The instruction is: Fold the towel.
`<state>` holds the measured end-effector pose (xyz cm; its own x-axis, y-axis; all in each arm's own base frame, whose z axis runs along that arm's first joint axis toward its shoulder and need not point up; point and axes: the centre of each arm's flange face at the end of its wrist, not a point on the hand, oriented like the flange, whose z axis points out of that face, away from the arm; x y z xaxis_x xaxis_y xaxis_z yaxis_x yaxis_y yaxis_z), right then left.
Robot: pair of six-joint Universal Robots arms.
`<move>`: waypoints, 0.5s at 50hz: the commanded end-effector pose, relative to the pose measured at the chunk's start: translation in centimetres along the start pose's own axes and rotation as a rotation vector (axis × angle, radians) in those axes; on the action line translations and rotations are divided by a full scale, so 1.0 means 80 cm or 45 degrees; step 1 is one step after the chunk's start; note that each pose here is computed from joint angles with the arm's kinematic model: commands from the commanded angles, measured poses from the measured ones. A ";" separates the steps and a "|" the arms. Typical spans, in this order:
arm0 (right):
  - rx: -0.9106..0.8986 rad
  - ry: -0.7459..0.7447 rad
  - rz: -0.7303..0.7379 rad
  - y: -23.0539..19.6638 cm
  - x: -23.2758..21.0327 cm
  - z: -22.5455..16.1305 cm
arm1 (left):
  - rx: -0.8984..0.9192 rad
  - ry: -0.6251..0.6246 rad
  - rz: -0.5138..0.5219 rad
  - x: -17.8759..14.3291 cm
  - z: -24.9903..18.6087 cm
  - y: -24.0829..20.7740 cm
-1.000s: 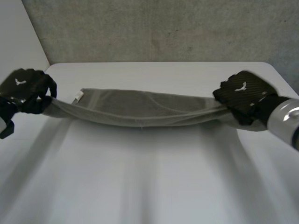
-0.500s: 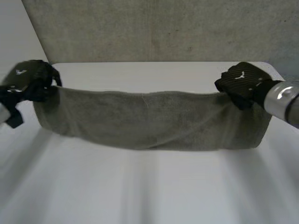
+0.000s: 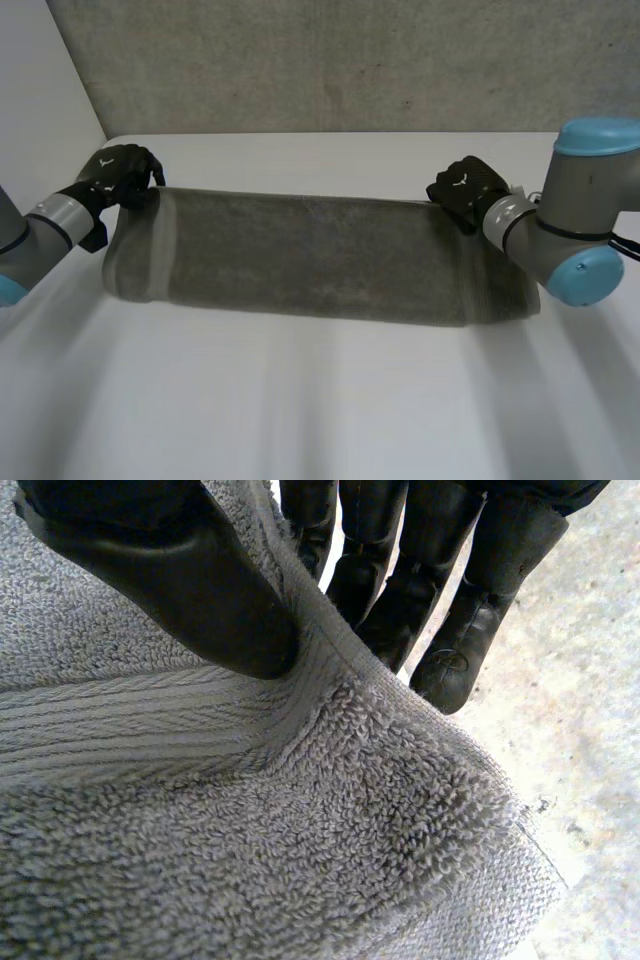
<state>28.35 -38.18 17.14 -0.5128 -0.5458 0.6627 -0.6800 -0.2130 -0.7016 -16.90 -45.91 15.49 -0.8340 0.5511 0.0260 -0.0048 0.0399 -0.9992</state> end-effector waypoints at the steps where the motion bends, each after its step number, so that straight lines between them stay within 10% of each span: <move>1: 0.061 0.050 -0.023 0.003 -0.007 0.021 | 0.012 0.029 0.095 0.005 0.018 0.012; 25: 0.172 0.305 0.210 -0.058 0.066 0.002 | 0.129 -0.088 0.164 0.018 0.023 -0.059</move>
<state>29.28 -41.22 18.36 -0.6245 -0.4086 0.6656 -0.6296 -0.2410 -0.7386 -19.46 -47.62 17.24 -0.8408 0.5329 -0.0954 0.0522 -0.0955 -0.9941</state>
